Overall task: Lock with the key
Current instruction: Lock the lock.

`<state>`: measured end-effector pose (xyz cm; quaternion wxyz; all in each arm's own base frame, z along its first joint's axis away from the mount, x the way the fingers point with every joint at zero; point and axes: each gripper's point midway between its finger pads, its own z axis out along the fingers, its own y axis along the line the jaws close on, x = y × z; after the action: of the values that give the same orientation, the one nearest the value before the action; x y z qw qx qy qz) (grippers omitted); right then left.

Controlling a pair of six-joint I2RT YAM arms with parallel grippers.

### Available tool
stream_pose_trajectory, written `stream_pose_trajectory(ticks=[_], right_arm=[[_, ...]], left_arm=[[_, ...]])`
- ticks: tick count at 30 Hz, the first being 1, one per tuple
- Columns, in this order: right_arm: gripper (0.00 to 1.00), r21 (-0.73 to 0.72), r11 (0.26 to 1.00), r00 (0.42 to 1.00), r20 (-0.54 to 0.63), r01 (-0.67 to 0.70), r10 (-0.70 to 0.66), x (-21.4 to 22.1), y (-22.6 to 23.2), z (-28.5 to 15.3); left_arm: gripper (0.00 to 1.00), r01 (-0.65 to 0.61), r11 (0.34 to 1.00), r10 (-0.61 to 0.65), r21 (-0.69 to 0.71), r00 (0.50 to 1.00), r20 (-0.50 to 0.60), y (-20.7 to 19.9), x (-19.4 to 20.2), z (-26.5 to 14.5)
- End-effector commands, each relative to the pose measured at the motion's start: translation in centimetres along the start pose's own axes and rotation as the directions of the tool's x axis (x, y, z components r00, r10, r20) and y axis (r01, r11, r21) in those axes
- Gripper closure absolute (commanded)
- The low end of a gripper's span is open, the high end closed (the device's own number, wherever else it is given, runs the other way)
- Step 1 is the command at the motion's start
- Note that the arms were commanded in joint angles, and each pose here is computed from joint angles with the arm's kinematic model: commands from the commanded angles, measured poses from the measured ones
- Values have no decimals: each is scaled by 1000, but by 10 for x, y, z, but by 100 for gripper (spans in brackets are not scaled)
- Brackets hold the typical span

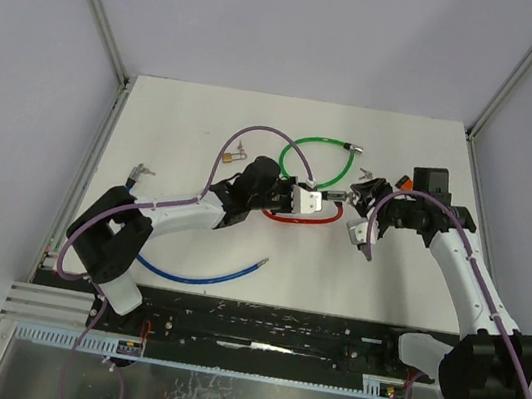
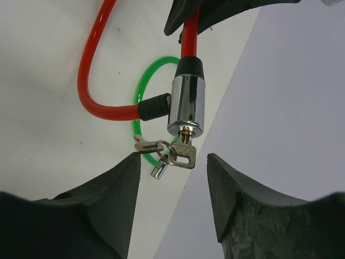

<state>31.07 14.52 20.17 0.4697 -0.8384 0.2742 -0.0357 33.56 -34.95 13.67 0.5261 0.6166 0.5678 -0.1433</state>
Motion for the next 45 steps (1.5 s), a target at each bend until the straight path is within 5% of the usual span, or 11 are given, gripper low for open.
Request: stream_pose_trajectory(ticks=[1, 7, 10, 15, 18, 21, 31, 45], right_arm=[[39, -2, 998, 997, -39, 64, -64, -2, -14, -21], [38, 59, 984, 984, -52, -165, 168, 1, -24, -51], [40, 126, 894, 903, 49, -429, 426, -4, -40, -62], [47, 46, 532, 526, 243, -845, 815, -15, -62, -59], [49, -77, 337, 298, 311, -939, 902, -22, -62, -48], [54, -148, 208, 152, 319, -967, 936, -22, -58, -39], [62, -163, 89, 45, 256, -983, 966, -5, -36, -19], [73, -212, 100, 64, 172, -972, 983, -17, -14, -2]], left_arm=[[100, 38, 997, -36, 65, 999, -41, -18, 10, 0], [100, 38, 997, -35, 67, 999, -36, -18, 9, 0], [100, 37, 997, -35, 68, 999, -34, -18, 8, 0], [100, 38, 997, -36, 72, 999, -32, -19, 8, -1], [100, 37, 997, -35, 73, 999, -30, -19, 8, -1], [100, 37, 997, -35, 74, 999, -28, -19, 7, 0], [100, 39, 996, -36, 77, 999, -29, -20, 8, 0], [100, 37, 996, -35, 77, 999, -28, -19, 7, 0]])
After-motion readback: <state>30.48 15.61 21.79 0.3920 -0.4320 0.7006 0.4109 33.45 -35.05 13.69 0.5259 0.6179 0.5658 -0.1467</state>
